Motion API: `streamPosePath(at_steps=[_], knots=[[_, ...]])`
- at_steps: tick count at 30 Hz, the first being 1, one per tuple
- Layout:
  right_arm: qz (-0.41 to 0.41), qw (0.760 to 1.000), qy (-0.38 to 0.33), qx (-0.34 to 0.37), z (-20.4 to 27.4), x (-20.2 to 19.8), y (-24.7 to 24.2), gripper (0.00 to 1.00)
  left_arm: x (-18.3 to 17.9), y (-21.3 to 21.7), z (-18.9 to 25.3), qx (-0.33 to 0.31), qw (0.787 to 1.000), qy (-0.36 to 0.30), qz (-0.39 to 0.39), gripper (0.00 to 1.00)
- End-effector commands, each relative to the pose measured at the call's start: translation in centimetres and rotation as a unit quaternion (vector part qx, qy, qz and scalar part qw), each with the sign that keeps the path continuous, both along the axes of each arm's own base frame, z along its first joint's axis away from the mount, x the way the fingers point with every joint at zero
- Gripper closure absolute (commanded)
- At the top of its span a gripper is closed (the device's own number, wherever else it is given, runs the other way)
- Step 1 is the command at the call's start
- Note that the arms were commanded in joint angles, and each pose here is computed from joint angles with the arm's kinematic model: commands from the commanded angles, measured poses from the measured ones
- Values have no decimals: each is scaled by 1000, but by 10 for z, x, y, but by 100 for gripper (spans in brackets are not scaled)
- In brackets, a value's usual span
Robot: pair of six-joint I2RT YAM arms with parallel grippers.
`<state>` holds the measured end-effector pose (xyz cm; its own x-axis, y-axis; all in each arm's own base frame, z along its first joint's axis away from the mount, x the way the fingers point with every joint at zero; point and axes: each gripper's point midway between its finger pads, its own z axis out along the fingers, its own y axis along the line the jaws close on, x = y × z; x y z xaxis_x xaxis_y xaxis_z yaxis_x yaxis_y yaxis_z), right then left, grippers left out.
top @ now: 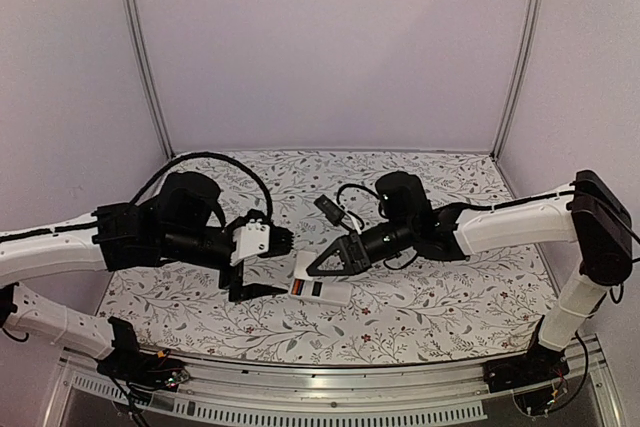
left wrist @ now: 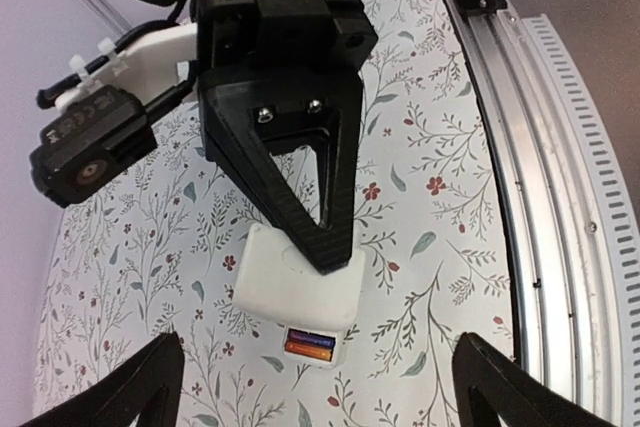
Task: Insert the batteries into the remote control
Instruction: Pass from the right arm to the left
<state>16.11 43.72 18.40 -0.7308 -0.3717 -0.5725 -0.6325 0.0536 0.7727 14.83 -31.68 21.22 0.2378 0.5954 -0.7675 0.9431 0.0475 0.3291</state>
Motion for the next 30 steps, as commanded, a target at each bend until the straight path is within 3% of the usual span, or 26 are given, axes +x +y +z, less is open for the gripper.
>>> streamPosePath(at_steps=[1,13,21,28,29,30], knots=[[22,999,25,15,5,-1,7,100,2,-7,-13,54,996,-54,-43,8],[38,997,59,25,-3,-3,14,100,0,-26,-30,81,991,-56,-88,33],[41,996,69,32,-3,-2,15,100,9,-27,-38,98,990,-70,-75,38],[42,996,78,30,-7,-2,13,100,13,-27,-36,96,990,-79,-69,57],[42,995,79,32,-6,-2,13,99,13,-26,-35,95,990,-81,-69,60],[39,995,81,32,-7,0,12,88,13,-25,-36,95,990,-82,-68,63]])
